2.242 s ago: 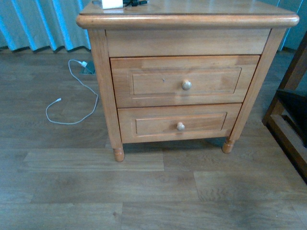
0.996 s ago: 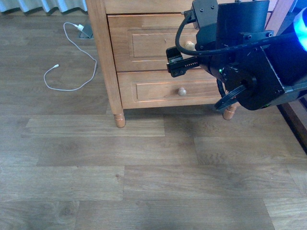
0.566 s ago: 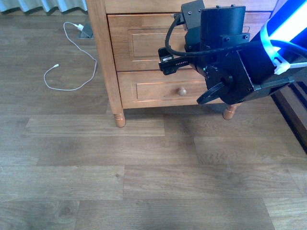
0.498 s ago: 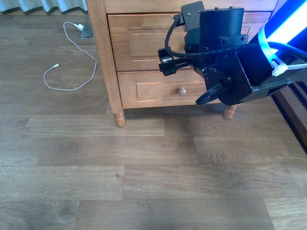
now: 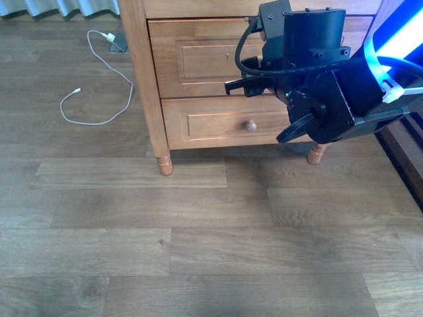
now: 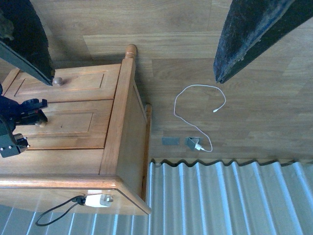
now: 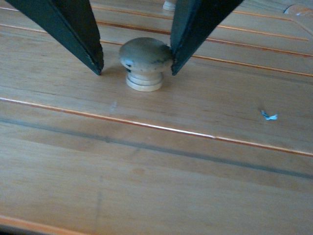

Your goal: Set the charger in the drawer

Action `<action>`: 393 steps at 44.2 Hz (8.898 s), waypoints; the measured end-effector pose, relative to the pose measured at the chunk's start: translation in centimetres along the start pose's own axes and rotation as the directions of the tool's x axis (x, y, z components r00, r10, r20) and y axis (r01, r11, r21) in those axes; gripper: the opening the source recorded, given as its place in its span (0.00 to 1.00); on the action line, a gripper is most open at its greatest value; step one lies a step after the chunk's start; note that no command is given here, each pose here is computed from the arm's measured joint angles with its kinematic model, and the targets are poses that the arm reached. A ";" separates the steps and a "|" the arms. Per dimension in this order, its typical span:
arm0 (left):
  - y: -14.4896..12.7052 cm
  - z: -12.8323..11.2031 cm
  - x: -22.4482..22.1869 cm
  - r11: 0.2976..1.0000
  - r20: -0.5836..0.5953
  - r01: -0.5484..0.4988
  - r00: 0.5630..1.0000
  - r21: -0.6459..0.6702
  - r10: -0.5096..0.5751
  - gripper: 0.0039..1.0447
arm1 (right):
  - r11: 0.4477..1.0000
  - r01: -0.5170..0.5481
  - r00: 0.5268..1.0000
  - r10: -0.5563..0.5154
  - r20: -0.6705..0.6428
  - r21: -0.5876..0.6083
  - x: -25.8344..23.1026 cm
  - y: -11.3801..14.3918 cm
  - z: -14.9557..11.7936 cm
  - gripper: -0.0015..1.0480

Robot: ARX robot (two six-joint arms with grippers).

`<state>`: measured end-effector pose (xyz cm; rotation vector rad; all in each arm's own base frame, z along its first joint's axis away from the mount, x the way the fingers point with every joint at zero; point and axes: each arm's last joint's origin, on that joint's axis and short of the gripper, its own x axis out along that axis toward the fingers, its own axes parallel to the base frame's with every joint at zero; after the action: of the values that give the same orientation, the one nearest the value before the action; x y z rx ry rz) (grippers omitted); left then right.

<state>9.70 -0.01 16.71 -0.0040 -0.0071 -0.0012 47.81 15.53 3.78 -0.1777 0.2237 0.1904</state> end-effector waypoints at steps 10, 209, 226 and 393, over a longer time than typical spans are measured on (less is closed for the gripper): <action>0.0 0.0 0.0 1.000 0.000 0.000 1.000 0.000 0.000 0.94 | 1.000 -0.009 1.000 0.009 0.005 -0.002 -0.1 0.3 0.1 0.22; -10.7 9.3 41.0 0.924 -0.331 0.332 0.908 0.189 -0.258 0.94 | 0.967 0.168 0.957 -0.207 0.205 0.193 -41.4 -9.6 3.4 0.92; -11.5 7.7 41.5 0.925 -0.349 0.333 0.902 0.184 -0.255 0.94 | 0.967 0.168 0.957 -0.207 0.205 0.193 -41.4 -9.6 3.4 0.92; 0.0 5.6 4.5 1.000 -0.019 -0.006 1.000 -0.015 0.005 0.36 | 0.966 0.170 0.956 -0.209 0.205 0.193 -41.4 -9.6 3.4 0.92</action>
<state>14.14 0.02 22.31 -0.0189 0.0116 0.0043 10.88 -0.04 18.29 -0.0025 -0.0029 -0.0027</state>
